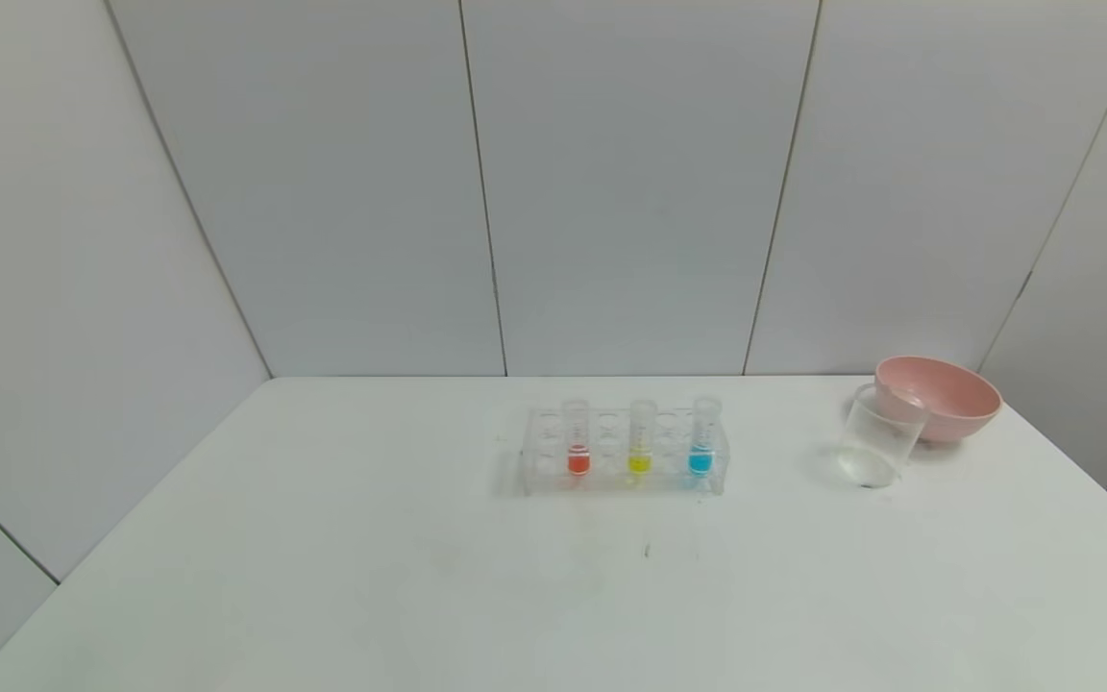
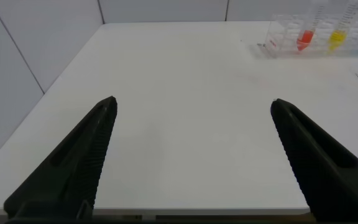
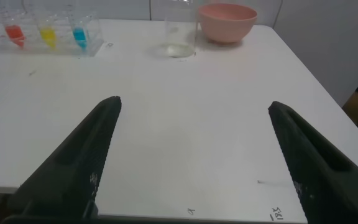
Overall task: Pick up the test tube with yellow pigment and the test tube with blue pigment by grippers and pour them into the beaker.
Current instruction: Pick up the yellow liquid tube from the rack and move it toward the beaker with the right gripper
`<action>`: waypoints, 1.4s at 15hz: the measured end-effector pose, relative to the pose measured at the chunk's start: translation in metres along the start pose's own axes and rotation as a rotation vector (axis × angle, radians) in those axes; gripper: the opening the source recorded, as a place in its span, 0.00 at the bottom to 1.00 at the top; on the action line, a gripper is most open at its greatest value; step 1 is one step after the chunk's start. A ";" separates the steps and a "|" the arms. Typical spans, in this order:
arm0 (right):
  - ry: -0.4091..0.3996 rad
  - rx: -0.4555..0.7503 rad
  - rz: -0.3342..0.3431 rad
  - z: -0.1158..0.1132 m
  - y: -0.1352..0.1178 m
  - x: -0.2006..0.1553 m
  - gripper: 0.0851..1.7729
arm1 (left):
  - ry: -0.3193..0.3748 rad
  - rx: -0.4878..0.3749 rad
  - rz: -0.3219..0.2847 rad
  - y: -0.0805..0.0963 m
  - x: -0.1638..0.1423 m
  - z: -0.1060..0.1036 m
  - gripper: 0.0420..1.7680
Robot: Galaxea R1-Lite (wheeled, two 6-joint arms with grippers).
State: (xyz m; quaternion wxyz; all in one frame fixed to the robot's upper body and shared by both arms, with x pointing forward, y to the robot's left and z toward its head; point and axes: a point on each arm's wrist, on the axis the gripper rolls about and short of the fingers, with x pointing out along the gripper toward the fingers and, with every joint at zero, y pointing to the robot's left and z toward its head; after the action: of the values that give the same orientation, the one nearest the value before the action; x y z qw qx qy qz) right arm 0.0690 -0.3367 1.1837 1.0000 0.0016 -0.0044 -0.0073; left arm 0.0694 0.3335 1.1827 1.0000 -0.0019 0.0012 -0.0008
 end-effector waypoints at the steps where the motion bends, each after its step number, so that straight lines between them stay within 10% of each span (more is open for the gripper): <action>1: -0.004 0.000 -0.002 0.002 0.000 -0.001 0.96 | 0.000 0.000 0.000 0.000 0.000 0.000 1.00; 13: -0.020 0.030 0.054 0.104 0.004 0.068 0.96 | 0.000 0.000 0.000 0.000 0.000 0.000 1.00; 21: 0.031 0.025 0.095 0.101 0.052 0.185 0.96 | 0.000 0.000 0.000 0.000 0.000 0.000 1.00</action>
State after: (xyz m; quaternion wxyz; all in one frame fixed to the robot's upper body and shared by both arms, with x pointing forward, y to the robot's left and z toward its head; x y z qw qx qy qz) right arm 0.2534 -0.2877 1.2861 0.9990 0.0141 0.0111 0.0403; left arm 0.0694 0.3335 1.1827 1.0000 -0.0021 0.0012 -0.0008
